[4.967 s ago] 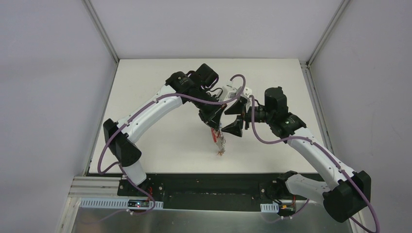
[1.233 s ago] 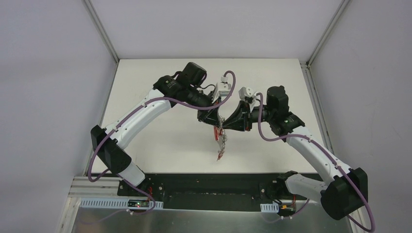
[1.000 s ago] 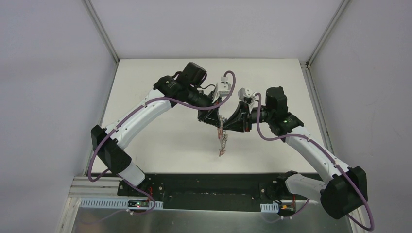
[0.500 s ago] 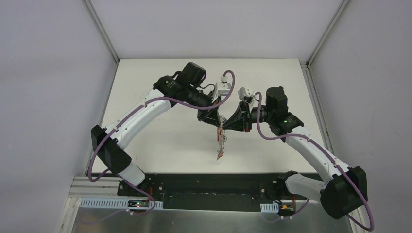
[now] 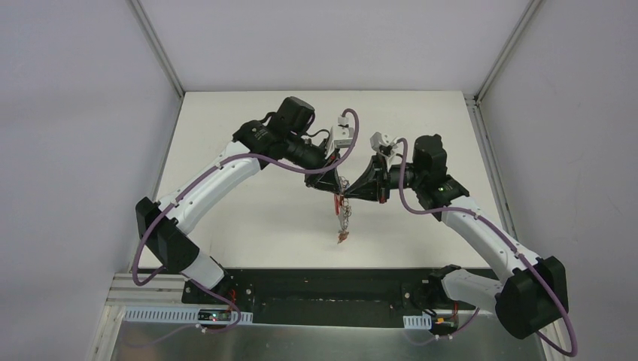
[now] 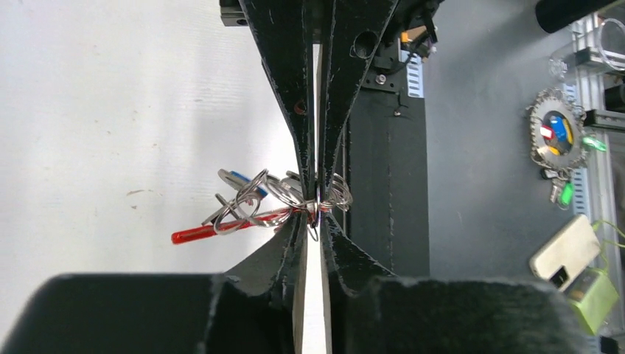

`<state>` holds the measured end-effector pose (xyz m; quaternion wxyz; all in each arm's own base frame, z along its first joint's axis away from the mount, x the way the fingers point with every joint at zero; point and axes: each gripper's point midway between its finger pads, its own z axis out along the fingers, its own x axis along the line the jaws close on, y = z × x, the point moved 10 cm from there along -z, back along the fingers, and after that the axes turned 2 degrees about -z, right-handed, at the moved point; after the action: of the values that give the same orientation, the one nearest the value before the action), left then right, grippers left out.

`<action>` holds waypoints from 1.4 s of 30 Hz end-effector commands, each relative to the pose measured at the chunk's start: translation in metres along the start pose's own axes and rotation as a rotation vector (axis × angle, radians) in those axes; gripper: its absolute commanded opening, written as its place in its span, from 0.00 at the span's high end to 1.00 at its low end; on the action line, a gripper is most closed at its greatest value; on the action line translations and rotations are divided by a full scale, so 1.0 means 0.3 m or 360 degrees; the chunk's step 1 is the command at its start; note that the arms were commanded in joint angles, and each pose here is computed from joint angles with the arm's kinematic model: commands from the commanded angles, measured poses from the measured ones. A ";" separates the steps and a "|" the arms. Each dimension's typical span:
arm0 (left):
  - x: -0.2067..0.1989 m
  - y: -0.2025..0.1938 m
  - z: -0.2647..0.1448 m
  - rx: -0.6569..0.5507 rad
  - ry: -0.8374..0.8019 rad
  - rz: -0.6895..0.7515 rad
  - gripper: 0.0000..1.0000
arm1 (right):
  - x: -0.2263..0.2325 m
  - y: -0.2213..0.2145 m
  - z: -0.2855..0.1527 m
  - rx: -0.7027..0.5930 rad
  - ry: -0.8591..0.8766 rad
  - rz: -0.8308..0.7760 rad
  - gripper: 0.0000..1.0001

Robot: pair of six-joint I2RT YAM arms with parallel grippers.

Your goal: Put the keys on the keyring

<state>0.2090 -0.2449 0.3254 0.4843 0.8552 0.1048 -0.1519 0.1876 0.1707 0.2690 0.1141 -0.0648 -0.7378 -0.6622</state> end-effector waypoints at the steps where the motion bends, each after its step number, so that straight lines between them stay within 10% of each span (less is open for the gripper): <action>1: -0.019 0.035 -0.045 -0.0184 0.0090 0.0171 0.83 | 0.001 0.049 0.003 -0.0104 0.0036 -0.0034 1.00; 17: -0.017 0.007 -0.066 -0.0265 0.0173 0.0326 0.63 | -0.022 0.068 -0.009 -0.0179 -0.0014 0.0052 1.00; 42: 0.002 -0.001 -0.046 -0.0202 0.0182 0.0373 1.00 | -0.045 0.071 -0.018 -0.0214 -0.0090 0.0120 1.00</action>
<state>0.2126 -0.2329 0.3273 0.5409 0.8378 0.0567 -0.0479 0.2030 0.1692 0.2776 0.1387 -0.1355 -0.7005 -0.6867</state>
